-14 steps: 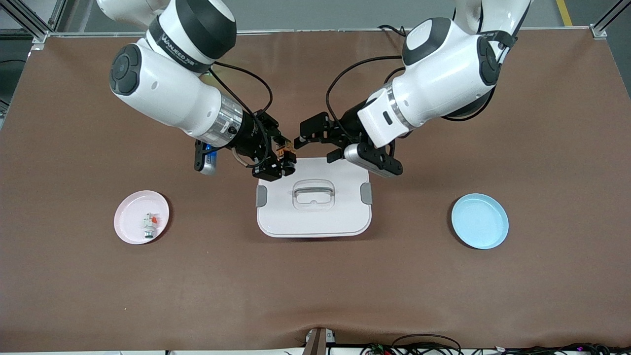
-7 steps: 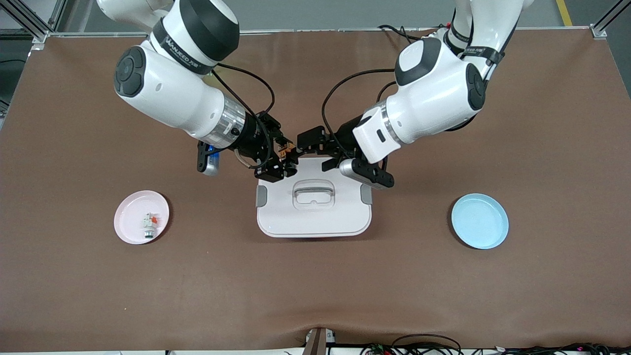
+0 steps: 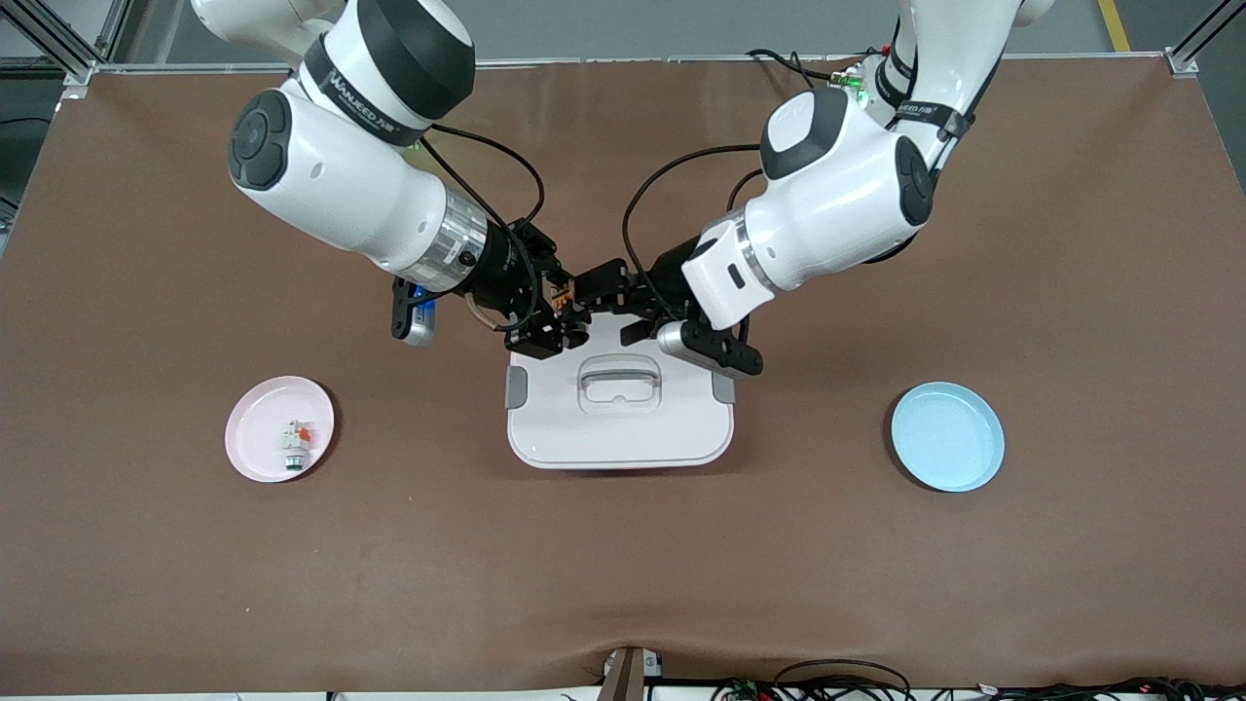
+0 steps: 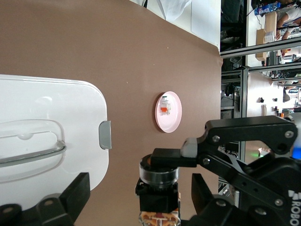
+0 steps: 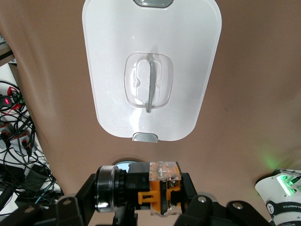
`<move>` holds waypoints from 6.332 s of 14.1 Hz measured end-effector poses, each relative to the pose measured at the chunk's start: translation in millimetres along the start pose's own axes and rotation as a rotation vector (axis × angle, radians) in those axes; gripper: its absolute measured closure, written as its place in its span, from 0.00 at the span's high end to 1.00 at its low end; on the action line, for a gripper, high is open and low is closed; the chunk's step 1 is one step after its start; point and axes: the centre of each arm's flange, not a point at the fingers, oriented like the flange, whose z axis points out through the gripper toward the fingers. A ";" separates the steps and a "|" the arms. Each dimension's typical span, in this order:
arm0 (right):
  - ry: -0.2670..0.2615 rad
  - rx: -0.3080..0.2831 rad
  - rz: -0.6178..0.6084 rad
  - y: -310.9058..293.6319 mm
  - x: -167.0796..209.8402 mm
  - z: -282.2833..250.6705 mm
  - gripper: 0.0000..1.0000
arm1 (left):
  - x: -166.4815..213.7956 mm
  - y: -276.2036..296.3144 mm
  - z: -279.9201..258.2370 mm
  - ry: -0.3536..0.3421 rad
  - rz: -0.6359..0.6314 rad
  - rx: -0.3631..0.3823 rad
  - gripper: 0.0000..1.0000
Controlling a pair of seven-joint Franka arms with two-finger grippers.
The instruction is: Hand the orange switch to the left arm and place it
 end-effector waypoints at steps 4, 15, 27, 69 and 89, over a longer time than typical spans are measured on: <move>0.000 0.000 0.000 0.0 0.0 0.0 0.73 | -8.9 6.6 9.5 -0.014 0.004 -0.003 0.93; -0.001 0.006 0.003 -2.2 0.9 5.1 0.73 | -8.7 7.0 13.4 -0.015 -0.007 -0.010 0.43; -0.004 0.010 0.001 -2.6 -0.7 2.8 1.00 | 4.3 -14.9 -25.3 -0.120 0.001 0.087 0.43; 0.403 -0.438 -1.436 26.9 328.9 -238.4 1.00 | 83.1 -511.1 -122.5 -0.135 -0.061 0.884 0.48; 0.387 -0.444 -1.424 61.6 310.4 -273.4 1.00 | 46.3 -248.6 -387.1 0.016 -0.027 0.983 1.00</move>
